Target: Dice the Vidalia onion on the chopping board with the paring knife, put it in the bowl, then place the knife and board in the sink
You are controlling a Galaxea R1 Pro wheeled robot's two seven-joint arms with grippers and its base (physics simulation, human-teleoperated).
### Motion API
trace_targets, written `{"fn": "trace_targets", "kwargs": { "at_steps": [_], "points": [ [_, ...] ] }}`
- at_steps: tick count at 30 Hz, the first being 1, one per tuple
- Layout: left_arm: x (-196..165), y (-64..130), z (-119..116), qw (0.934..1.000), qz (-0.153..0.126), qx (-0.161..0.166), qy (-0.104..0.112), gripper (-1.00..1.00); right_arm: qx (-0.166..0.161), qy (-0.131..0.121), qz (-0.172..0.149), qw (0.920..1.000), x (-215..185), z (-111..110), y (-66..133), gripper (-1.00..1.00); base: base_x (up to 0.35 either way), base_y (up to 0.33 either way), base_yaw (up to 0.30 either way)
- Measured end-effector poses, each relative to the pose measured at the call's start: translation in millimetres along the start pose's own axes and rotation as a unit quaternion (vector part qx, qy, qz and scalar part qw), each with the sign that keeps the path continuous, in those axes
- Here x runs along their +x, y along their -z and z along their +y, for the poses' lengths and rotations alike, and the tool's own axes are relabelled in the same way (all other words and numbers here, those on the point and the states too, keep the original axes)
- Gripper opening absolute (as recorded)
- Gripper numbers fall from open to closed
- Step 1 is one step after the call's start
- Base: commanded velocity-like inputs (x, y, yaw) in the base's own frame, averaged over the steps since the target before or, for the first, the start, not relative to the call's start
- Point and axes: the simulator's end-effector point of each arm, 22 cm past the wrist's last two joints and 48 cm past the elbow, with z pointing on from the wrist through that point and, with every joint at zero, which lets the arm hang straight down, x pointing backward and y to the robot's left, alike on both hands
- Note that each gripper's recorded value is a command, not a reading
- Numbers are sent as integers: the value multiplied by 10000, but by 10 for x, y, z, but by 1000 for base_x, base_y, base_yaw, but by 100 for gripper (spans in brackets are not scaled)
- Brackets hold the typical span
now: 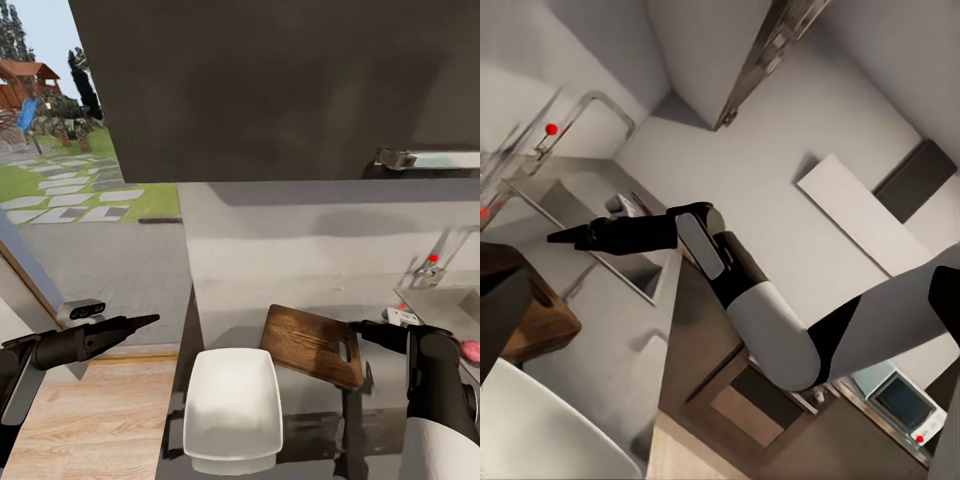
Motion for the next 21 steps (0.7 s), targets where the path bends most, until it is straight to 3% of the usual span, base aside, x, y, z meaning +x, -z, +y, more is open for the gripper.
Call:
{"fn": "trace_targets", "kwargs": {
  "at_steps": [21],
  "points": [
    [61,20,149,9999,-2,-41,144,100,34,-20,266,9996,204,-35,-186,100,9,-1,0]
  ]
}}
